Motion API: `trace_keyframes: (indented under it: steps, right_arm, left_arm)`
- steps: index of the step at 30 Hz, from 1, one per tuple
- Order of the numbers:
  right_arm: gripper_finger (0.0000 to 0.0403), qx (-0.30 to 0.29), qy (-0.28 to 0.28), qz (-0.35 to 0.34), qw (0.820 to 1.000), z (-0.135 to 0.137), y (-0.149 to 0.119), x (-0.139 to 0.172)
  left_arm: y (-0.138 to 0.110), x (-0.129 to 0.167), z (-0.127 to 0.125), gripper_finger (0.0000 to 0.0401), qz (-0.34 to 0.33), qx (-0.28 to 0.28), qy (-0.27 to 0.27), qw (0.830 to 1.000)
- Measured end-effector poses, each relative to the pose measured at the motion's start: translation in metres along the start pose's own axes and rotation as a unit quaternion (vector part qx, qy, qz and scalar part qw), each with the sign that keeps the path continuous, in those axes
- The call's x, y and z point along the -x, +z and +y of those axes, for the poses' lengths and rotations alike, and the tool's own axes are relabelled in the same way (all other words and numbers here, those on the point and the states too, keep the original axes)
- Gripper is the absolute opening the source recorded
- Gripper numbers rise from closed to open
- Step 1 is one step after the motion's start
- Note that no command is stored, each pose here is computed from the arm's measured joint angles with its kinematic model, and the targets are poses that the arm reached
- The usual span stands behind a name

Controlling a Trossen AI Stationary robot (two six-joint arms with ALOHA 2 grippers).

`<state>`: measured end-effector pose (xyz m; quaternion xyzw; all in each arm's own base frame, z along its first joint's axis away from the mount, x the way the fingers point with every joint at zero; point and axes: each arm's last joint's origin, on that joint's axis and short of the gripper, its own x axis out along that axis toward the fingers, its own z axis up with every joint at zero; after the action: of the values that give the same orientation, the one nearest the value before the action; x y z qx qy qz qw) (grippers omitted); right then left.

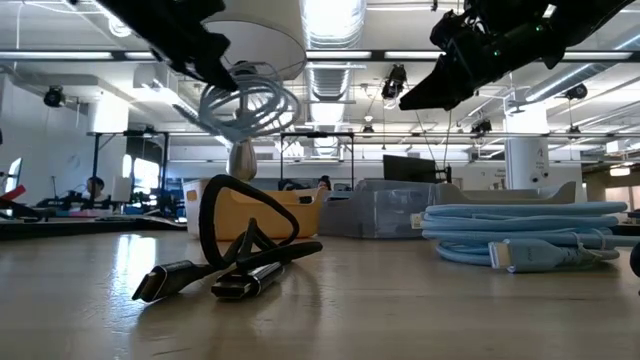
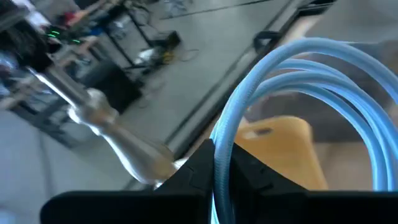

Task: Pick & Place USB Port
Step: Put the left blue charger cable into the orange bin

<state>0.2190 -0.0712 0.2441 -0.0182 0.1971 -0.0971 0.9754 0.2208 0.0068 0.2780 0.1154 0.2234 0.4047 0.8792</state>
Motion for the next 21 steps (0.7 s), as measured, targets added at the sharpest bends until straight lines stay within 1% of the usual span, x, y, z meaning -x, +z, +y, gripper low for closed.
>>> trace_keyframes:
  steps: [2,3,6,9,12,14,18,21]
  right_arm:
    - [0.0155,-0.015,0.000,0.000,1.000,0.000,0.000,0.000]
    - [0.0155,-0.022,0.000,0.000,1.000,0.000,0.000,0.000]
    - [0.0152,-0.034,0.000,0.000,0.999,0.000,0.000,0.000]
    - [0.0149,-0.036,0.000,0.000,0.999,0.000,0.000,0.000]
    - [0.0148,-0.036,0.000,0.000,0.999,0.000,0.000,0.000]
    - [0.0148,-0.036,0.000,0.001,0.999,0.000,0.000,0.000]
    - [0.0148,-0.036,0.000,0.001,0.999,0.000,0.000,0.000]
    - [0.0148,-0.037,0.000,0.001,0.999,0.000,0.000,0.000]
  left_arm:
    - [0.005,-0.010,-0.001,0.0032,0.003,0.002,0.015,1.000]
    - [0.007,-0.015,-0.002,0.0033,0.002,0.012,0.022,1.000]
    - [0.006,-0.033,-0.004,0.0033,0.013,0.024,0.044,0.999]
    - [-0.003,-0.053,-0.005,0.0034,0.037,0.019,0.069,0.997]
    - [-0.011,-0.073,-0.004,0.0034,0.055,0.041,0.100,0.993]
    - [-0.017,-0.084,-0.005,0.0034,0.068,0.043,0.113,0.990]
    - [-0.031,-0.104,-0.008,0.0034,0.096,0.030,0.139,0.985]
    - [-0.041,-0.114,-0.013,0.0035,0.115,0.012,0.147,0.982]
